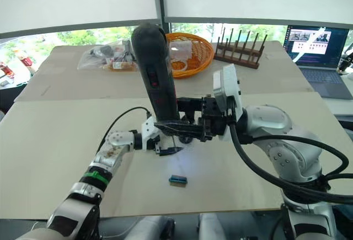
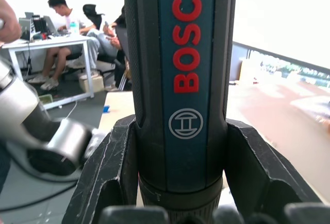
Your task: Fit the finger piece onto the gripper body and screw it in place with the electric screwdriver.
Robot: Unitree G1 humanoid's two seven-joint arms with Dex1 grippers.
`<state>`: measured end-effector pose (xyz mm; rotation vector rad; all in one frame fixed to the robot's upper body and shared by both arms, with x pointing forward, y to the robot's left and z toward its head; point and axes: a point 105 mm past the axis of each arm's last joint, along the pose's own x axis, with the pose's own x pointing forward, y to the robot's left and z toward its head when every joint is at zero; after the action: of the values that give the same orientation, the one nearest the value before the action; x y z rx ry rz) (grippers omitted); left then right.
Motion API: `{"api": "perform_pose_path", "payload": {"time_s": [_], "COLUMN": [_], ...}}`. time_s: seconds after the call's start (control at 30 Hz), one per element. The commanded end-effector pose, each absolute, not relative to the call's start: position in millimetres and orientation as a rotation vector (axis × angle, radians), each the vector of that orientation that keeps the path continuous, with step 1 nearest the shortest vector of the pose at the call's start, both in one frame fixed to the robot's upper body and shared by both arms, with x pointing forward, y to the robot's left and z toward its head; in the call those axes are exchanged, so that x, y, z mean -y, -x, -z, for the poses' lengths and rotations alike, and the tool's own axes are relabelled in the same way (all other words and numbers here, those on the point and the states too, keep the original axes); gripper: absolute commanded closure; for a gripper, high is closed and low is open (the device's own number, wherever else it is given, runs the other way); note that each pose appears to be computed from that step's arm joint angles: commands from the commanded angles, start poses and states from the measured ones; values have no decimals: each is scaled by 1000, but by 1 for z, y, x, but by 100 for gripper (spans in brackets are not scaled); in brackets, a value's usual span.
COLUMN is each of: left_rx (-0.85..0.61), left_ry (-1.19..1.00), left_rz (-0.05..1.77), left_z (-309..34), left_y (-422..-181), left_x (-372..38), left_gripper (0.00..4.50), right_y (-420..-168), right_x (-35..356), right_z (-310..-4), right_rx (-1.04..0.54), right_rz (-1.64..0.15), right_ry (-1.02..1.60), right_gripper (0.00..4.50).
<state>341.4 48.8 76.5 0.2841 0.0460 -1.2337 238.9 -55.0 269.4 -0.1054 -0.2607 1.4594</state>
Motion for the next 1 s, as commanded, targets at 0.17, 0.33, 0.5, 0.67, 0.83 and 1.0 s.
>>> {"api": "perform_pose_path", "payload": {"time_s": [0.17,0.33,0.5,0.67,0.83,1.0], "left_rx": [0,6,2,3,8,14], "left_ry": [-285,-290,-289,-292,-293,-295], "left_rz": [1175,1181,1185,1185,1186,1187], "left_z": [-88,-87,-87,-87,-88,-90], "left_y": [-348,-348,-349,-350,-350,-349], "left_x": [-33,-30,-31,-31,-31,-31], "left_gripper": [0,80,224,224,224,224], "right_y": [-250,-260,-267,-270,-274,-274], "right_x": [49,47,47,46,46,45], "right_z": [-291,-294,-295,-292,-289,-288], "right_rx": [343,361,369,371,374,369], "right_rz": [-1390,-1348,-1318,-1312,-1305,-1309], "right_ry": [184,216,235,237,246,239], "right_gripper": [254,254,254,254,254,254]}}
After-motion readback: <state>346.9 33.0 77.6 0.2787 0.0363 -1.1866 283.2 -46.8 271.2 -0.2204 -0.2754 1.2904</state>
